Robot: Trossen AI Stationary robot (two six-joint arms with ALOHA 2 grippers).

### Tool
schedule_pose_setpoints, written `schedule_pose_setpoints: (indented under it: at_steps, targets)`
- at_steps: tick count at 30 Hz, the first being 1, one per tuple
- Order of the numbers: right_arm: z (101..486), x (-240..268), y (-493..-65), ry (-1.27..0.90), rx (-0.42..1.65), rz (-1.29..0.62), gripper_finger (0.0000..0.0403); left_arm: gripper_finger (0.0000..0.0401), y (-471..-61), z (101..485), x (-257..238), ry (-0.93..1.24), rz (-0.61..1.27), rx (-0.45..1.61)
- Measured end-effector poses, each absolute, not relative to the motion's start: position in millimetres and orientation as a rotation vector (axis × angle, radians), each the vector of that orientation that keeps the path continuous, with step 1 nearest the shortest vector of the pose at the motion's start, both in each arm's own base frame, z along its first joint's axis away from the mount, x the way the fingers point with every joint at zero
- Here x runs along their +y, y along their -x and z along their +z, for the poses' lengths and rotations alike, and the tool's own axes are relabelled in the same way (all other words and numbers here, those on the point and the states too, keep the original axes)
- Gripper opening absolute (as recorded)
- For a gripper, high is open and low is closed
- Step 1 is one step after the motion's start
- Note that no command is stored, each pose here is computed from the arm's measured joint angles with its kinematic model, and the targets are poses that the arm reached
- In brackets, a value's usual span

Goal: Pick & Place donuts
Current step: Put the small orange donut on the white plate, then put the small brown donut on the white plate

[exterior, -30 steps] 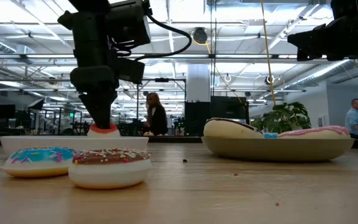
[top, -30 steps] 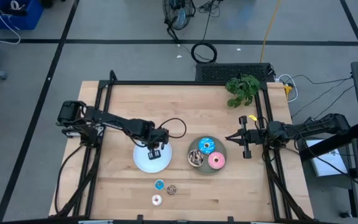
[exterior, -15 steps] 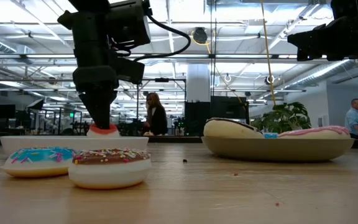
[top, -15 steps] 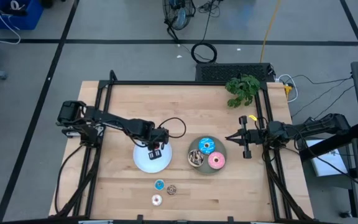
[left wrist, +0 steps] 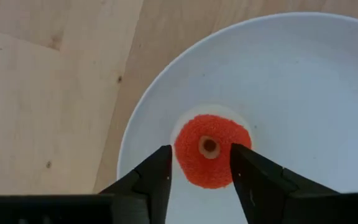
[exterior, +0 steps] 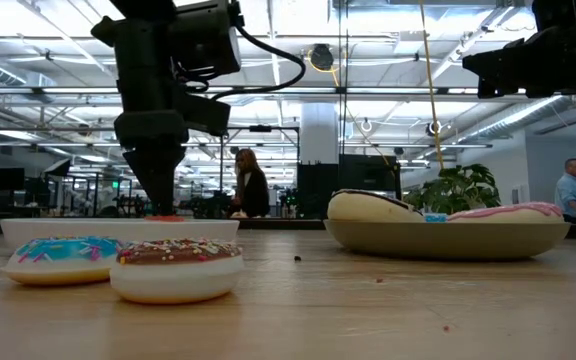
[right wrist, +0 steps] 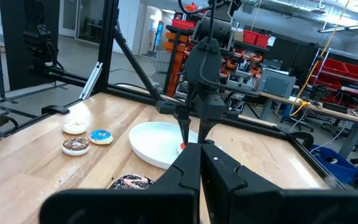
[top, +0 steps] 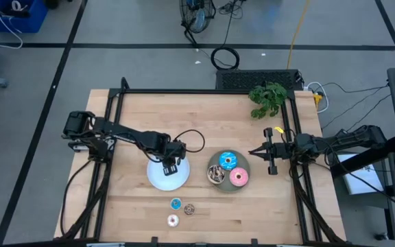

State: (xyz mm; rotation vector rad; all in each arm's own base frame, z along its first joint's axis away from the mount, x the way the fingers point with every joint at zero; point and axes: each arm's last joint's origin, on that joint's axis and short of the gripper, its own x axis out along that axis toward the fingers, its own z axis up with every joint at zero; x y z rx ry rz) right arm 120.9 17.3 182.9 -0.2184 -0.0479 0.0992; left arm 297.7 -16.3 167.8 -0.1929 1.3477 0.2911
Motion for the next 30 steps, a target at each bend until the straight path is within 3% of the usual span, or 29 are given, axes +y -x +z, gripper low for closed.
schedule_pose_setpoints:
  at_steps: [5, 12, 18, 26, 30]
  targets:
    - [183, 17, -121, 0.224, -0.048, 0.099, 0.0, 0.0184, -297, 173, -15, 0.135, 0.292, 1.377]
    - [183, 17, -121, 0.243, -0.049, 0.099, 0.0, 0.0191, -307, 216, -16, 0.133, 0.308, 1.418]
    - [183, 17, -121, 0.244, -0.049, 0.099, 0.0, 0.0191, -319, 248, -34, 0.256, 0.312, 1.323]
    - [182, 17, -121, 0.245, -0.042, 0.1, 0.0, 0.0164, -320, 256, -110, 0.175, -0.043, 1.197]
    - [182, 17, -121, 0.245, -0.042, 0.1, 0.0, 0.0139, -319, 260, -145, 0.17, -0.085, 1.071]
